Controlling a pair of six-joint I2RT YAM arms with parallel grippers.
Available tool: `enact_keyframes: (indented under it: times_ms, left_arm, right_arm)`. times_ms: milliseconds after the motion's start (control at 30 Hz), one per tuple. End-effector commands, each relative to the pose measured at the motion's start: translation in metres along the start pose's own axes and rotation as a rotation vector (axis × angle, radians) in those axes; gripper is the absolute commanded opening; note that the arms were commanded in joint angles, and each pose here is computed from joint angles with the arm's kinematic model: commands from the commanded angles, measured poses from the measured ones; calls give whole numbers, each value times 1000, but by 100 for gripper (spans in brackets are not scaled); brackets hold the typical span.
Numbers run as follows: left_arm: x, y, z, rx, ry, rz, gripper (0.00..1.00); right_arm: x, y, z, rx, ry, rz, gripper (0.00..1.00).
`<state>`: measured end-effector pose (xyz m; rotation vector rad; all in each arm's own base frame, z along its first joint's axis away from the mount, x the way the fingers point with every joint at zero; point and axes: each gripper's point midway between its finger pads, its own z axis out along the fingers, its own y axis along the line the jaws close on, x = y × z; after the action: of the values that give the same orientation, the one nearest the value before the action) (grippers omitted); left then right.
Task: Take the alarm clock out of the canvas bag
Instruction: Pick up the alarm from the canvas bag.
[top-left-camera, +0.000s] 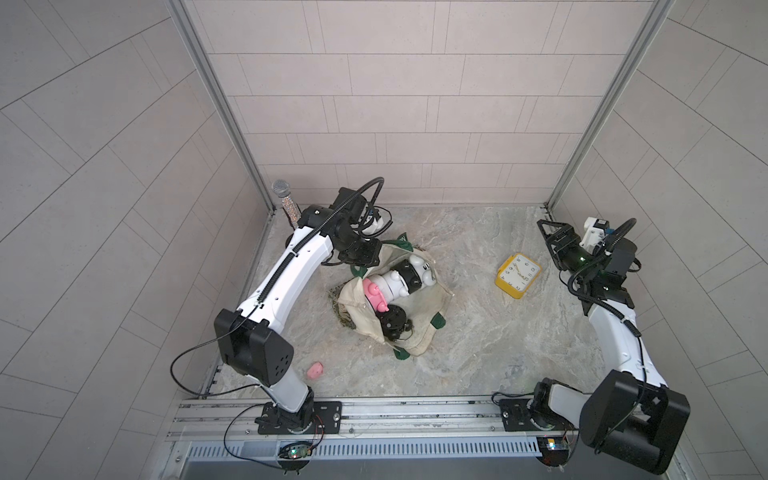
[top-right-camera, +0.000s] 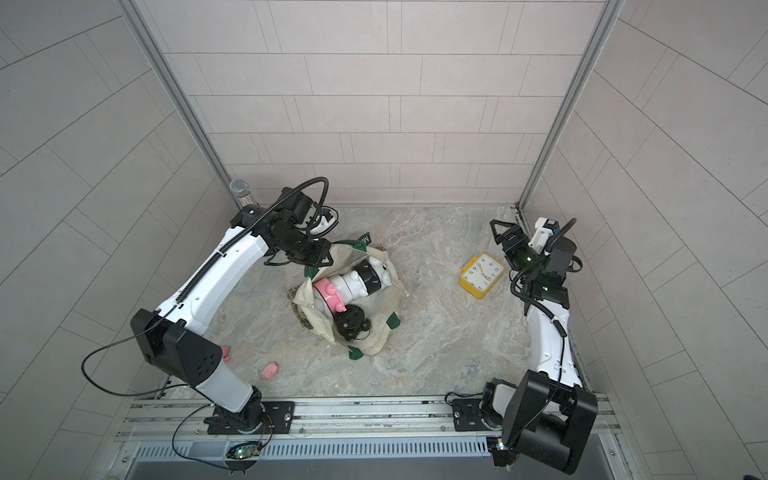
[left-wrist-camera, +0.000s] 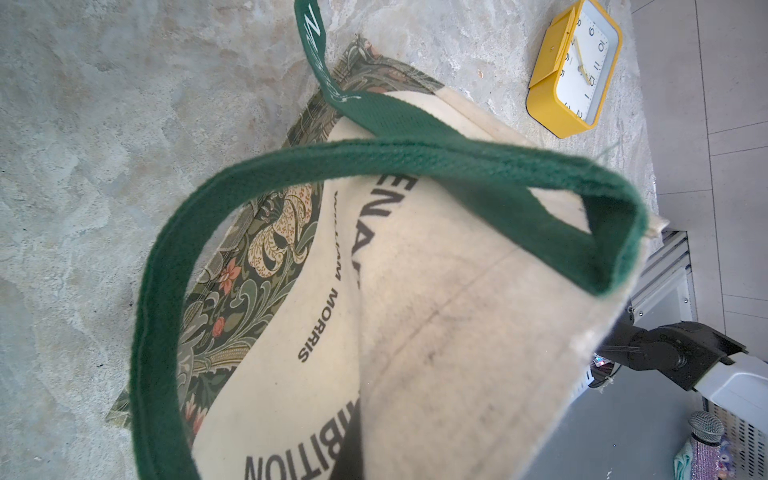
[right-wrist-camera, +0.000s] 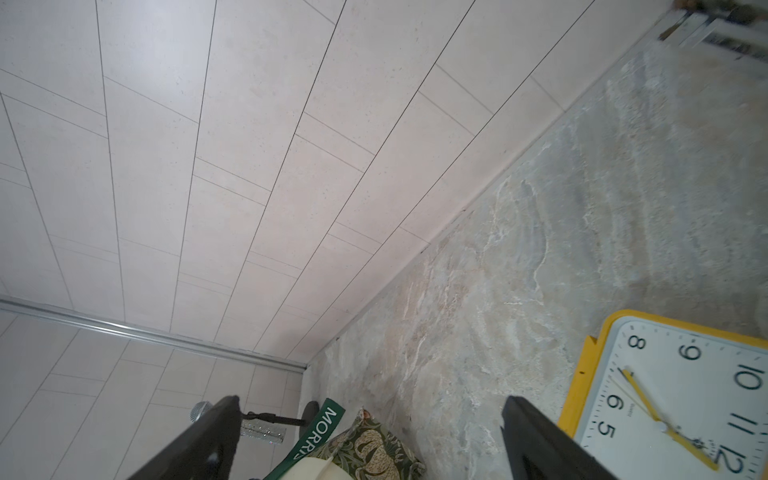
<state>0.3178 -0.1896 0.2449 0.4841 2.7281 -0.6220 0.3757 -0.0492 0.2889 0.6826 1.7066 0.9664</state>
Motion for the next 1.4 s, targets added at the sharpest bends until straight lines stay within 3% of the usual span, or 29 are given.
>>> enact_keyframes:
  times_ms: [0,133,300,500,733,867,1033,1367]
  left_arm:
    - [-5,-7,-16,13,-63,34,7]
    - [-5,-6,-16,9,-61,37,6]
    - [-5,-6,-17,7,-60,35,6]
    - [-5,-6,-17,5,-60,36,6]
    - [-6,-6,-18,5,-60,36,6]
    - [-6,-6,-17,4,-57,35,5]
    - [-5,-5,-16,-1,-52,34,5]
    - [-6,-7,-16,9,-51,32,3]
  right_arm:
    - [11,21,9,-98,52,42,100]
    - [35,52,22,-175,140,-10,100]
    - [84,100,26,-239,295,-184,99]
    - [145,149,8,-348,427,-503,98]
    - [204,188,-40,-524,430,-967,95]
    - [232,196,-60,-592,415,-1148,95]
    - [263,187,-64,-576,429,-1360,92]
    - [334,157,-68,-614,513,-1633,89]
